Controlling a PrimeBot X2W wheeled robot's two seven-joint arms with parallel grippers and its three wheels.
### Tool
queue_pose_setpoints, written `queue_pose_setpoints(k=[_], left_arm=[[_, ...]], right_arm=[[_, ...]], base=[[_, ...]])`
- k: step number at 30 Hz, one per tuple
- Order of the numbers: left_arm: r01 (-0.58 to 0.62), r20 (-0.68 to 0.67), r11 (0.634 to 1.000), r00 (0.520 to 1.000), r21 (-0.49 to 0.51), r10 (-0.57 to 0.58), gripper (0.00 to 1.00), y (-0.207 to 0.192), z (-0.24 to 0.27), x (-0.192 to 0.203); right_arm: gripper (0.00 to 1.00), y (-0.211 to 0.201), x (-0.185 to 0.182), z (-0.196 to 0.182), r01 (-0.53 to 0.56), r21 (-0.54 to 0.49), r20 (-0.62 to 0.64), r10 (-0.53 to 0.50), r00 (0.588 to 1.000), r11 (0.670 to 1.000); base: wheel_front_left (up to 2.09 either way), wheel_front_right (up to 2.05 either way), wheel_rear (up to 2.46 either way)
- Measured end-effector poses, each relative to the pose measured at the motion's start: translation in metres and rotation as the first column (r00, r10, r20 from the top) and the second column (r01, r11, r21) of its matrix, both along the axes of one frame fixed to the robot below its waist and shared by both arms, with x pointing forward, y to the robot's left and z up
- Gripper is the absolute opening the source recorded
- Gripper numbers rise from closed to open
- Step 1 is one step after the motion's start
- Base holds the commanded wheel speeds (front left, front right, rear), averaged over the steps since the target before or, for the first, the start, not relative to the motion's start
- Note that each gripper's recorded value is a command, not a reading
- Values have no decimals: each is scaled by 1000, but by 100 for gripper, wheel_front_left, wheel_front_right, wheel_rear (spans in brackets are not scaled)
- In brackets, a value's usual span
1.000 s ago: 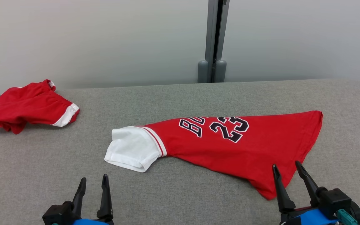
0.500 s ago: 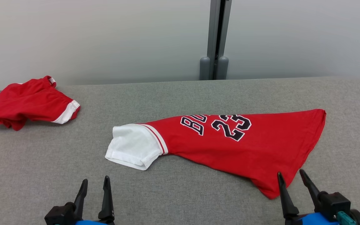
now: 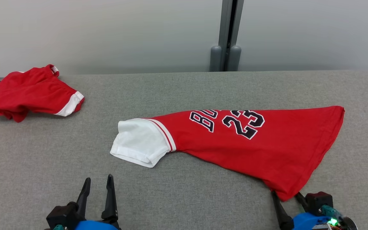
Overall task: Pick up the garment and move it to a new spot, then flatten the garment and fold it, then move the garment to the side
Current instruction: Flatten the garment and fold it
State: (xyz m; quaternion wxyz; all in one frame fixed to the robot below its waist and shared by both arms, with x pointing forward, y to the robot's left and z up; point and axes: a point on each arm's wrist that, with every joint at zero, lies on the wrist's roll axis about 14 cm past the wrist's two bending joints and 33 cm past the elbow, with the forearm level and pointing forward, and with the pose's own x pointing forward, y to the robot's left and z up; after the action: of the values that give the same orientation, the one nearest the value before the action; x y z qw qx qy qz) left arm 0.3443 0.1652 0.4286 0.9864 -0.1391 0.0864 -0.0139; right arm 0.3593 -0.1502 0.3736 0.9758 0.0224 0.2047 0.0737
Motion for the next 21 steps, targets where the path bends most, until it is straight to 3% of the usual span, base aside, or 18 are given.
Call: queue_pose_setpoints(k=[3,4,5,6,7,17,21], left_arm=[[-1,-8,1000,1000,3,1,100,1,-3,0],[-3,-11,1000,1000,2,3,100,2,-4,0],[-6,-15,1000,1000,3,6,100,2,-5,0],[-6,-19,1000,1000,5,7,100,3,-6,0],[-7,-22,1000,1000,6,7,100,3,-7,0],[61,-27,998,998,-1,-61,100,-19,-11,13],[114,-20,993,993,-6,-114,100,-36,-10,19]], right_arm=[[100,7,8,-3,-19,5,-15,19,1000,1000],[77,9,11,-2,-18,16,-12,18,1000,1000],[45,11,13,-2,-19,24,-12,20,1000,1000],[30,12,14,-2,-22,29,-7,23,1000,999],[0,13,16,-1,-24,31,-3,24,1000,999],[0,8,3,14,-10,39,11,10,1000,999],[0,-13,-20,22,29,-26,-33,-30,999,999]], base=[[0,0,0],[0,0,0],[0,0,0],[0,0,0],[0,0,0],[0,0,0],[0,0,0]])
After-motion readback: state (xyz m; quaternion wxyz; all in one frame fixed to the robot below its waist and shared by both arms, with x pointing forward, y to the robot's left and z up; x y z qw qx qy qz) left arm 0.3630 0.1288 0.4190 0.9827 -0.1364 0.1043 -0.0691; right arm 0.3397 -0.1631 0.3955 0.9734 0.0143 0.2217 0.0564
